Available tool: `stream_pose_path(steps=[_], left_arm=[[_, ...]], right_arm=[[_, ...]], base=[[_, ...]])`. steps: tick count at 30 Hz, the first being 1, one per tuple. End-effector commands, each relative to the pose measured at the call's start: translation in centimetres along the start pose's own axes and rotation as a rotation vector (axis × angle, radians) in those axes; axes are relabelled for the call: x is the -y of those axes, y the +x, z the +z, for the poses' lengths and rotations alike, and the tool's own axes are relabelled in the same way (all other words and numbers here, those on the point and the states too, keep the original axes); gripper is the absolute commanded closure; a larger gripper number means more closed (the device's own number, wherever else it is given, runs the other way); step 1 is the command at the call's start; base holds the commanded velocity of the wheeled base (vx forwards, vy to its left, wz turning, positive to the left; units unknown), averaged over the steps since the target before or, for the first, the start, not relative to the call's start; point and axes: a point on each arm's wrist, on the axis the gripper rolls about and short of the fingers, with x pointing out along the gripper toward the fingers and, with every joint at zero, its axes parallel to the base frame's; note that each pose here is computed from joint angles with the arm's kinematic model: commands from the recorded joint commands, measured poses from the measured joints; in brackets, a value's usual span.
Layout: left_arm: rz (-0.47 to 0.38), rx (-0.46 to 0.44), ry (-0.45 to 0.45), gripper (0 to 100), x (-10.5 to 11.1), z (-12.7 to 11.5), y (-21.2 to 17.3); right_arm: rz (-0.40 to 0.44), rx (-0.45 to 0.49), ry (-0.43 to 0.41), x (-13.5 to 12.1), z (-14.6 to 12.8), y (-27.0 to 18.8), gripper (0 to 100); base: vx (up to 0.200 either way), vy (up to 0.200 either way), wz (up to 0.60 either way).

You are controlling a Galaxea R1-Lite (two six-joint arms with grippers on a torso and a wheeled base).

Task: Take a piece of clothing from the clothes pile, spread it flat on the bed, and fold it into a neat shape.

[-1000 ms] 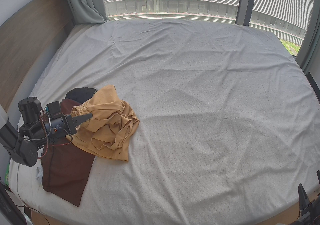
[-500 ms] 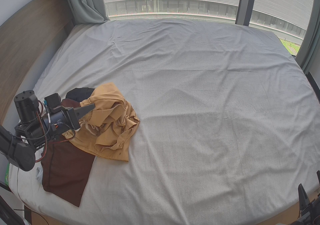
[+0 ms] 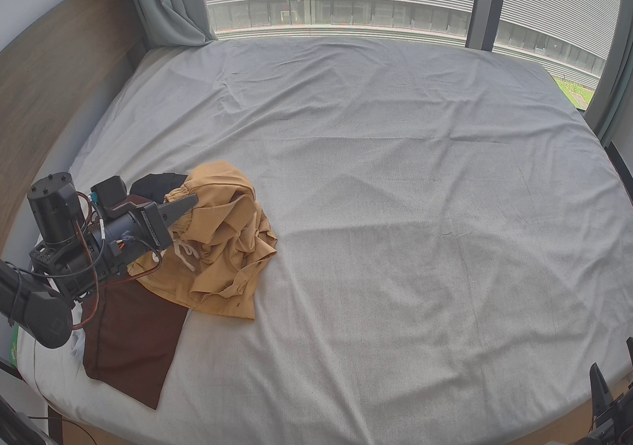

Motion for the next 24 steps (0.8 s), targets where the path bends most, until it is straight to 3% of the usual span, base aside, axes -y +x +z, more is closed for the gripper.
stream_pose_path(steps=[1, 10, 24], left_arm=[[-0.037, 0.022, -0.019, 100, 1.7, 0.4, -0.3], [-0.047, 0.045, -0.111, 100, 3.8, 0.2, 0.4], [-0.083, 0.092, -0.241, 100, 9.3, -0.5, 0.6]], right_arm=[[0.001, 0.001, -0.001, 0.0, -0.5, 0.0, 0], [0.001, 0.001, -0.001, 0.0, -0.5, 0.0, 0], [0.001, -0.001, -0.001, 0.0, -0.5, 0.0, 0]], base=[[0.000, 0.000, 0.00], [0.000, 0.000, 0.00], [0.000, 0.000, 0.00]])
